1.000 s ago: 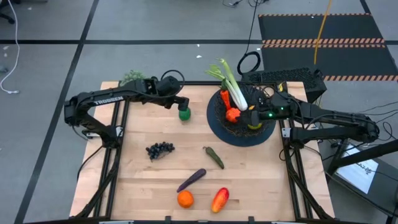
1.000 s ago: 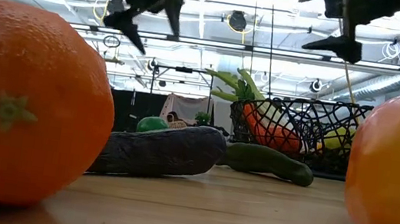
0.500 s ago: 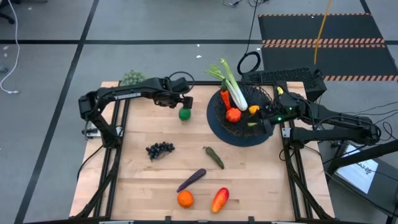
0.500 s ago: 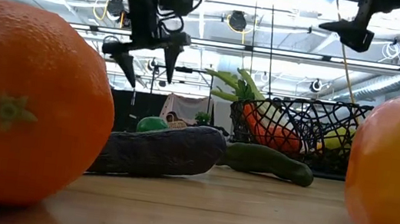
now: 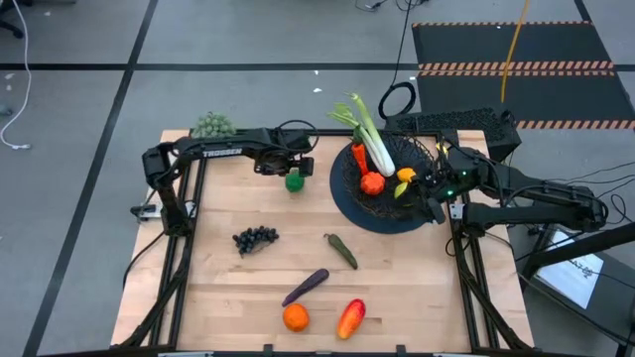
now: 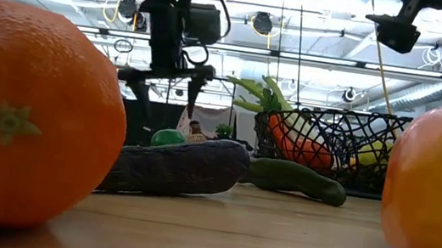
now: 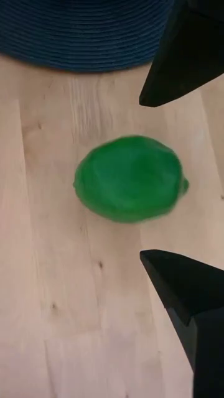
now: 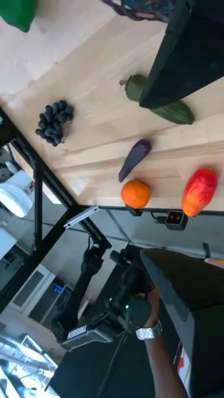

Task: Build produce basket
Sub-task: Put the green lime into the black woven basket

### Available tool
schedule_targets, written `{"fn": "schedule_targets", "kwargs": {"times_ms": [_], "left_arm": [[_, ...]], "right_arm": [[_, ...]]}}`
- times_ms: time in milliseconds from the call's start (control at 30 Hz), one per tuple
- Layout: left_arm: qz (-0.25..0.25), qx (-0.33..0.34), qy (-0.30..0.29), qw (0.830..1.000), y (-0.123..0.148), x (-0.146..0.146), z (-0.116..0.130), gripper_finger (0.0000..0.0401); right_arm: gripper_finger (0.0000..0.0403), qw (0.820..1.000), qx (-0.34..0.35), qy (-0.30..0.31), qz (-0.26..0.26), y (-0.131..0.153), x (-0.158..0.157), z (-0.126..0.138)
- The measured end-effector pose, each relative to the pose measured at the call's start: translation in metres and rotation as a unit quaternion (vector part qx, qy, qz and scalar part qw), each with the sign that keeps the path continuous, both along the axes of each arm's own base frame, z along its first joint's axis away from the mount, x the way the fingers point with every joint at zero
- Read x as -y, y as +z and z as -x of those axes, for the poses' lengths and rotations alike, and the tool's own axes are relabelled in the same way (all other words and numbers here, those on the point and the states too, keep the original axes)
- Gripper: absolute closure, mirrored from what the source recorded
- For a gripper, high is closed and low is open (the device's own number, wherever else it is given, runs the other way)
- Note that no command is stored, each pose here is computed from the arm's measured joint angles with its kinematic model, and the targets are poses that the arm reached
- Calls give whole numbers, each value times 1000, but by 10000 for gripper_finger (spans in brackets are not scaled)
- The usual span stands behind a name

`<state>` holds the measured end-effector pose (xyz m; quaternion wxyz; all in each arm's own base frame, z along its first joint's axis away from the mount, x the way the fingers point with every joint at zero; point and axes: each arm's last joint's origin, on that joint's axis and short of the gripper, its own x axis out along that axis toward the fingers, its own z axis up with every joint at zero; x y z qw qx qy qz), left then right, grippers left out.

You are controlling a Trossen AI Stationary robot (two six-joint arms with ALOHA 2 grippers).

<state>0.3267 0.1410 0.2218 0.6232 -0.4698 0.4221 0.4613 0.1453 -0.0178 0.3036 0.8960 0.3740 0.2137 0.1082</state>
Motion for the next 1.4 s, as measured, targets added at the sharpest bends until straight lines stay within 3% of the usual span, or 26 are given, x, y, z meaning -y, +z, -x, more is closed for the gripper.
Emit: {"fn": "schedule_targets", "kwargs": {"times_ms": [333, 633, 800, 1167, 1400], "left_arm": [[7, -25, -40, 999, -29, -9, -10, 8], [37, -42, -97, 994, -56, -14, -17, 9], [33, -42, -131, 990, -53, -14, -16, 20], [89, -4, -219, 972, -45, -7, -14, 139], [102, 82, -282, 951, -16, 0, -12, 109]], "right_arm": [[26, 999, -24, -27, -17, -4, 2, -4], [26, 992, -40, -117, -27, -5, 7, -7], [26, 981, -29, -186, -44, -2, 11, -9], [26, 946, 26, -318, -56, 8, 19, -11], [26, 939, 60, -335, -46, 14, 20, -12]]}}
